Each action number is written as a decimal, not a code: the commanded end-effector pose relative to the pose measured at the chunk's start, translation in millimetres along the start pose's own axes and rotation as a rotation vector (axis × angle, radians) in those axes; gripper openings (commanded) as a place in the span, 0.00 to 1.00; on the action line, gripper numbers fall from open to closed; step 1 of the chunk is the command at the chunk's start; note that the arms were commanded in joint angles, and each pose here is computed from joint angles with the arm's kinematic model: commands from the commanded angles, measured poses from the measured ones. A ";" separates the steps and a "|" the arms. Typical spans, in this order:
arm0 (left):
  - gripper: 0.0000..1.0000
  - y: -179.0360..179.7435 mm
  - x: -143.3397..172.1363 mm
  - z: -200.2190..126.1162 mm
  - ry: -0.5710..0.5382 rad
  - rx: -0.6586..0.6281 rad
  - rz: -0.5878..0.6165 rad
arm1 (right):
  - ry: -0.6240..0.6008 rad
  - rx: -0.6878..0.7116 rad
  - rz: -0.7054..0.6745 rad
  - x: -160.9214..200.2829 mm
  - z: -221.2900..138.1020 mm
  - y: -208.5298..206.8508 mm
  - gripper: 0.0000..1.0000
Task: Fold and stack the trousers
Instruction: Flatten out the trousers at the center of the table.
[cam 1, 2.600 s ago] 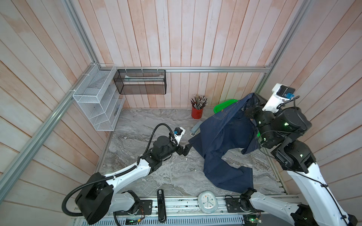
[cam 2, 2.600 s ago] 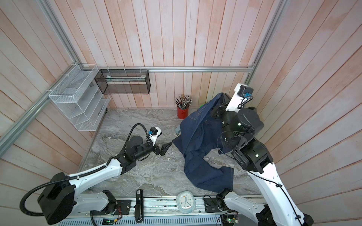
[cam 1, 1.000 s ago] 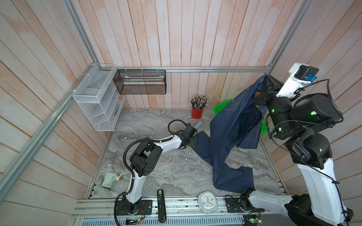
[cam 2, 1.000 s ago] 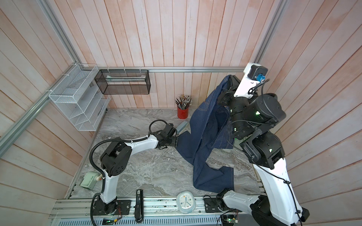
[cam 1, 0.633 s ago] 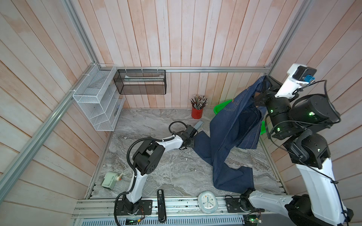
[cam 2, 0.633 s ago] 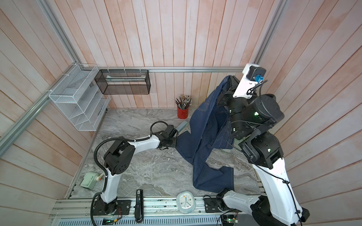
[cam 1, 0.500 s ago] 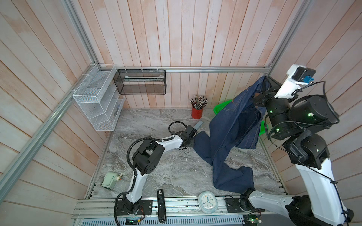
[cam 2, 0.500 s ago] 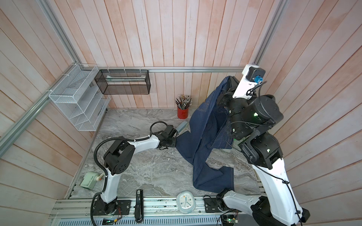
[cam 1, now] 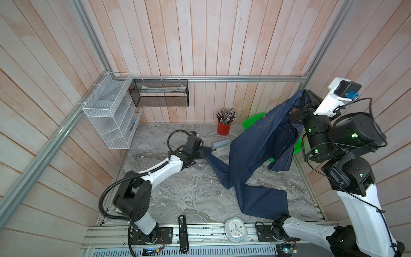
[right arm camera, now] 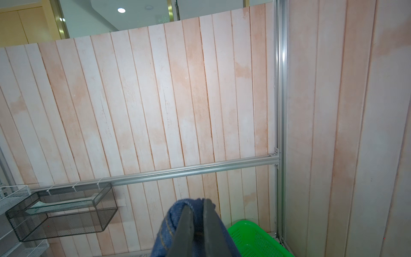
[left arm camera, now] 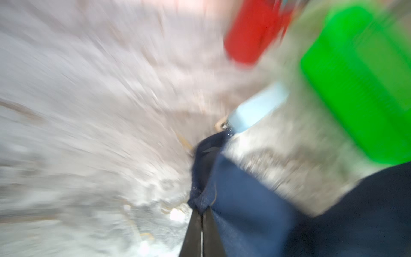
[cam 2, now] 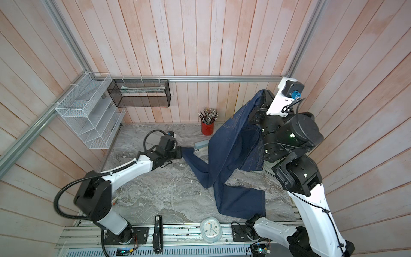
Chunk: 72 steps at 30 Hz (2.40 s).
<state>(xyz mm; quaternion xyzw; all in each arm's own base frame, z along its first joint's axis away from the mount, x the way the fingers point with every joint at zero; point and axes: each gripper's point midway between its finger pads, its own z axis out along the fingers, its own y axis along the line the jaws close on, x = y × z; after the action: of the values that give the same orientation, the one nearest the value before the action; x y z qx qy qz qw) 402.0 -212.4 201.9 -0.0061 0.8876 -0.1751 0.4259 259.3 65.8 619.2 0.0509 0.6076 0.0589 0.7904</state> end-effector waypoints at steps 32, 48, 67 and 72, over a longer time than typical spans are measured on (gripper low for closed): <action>0.00 272.7 -71.0 -288.5 -0.331 -0.926 -0.200 | 0.953 0.300 -0.077 267.6 -22.6 -116.5 0.00; 0.00 264.5 -64.5 -137.5 -0.069 -0.597 -0.223 | 0.947 0.327 -0.015 295.2 61.6 -125.9 0.00; 0.00 332.4 -90.6 -107.9 -0.060 -0.676 -0.350 | 1.163 0.471 -0.020 366.1 102.8 -195.3 0.00; 0.00 313.3 -94.4 -183.4 -0.211 -0.702 -0.358 | 0.913 0.510 0.019 284.8 70.1 -187.6 0.00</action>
<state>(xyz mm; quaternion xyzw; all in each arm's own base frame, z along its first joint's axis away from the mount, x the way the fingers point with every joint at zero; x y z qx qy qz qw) 397.2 120.7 199.8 -0.2701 0.8974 0.0366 0.3471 435.1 -67.4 269.7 0.1830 0.9299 -0.0609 0.3131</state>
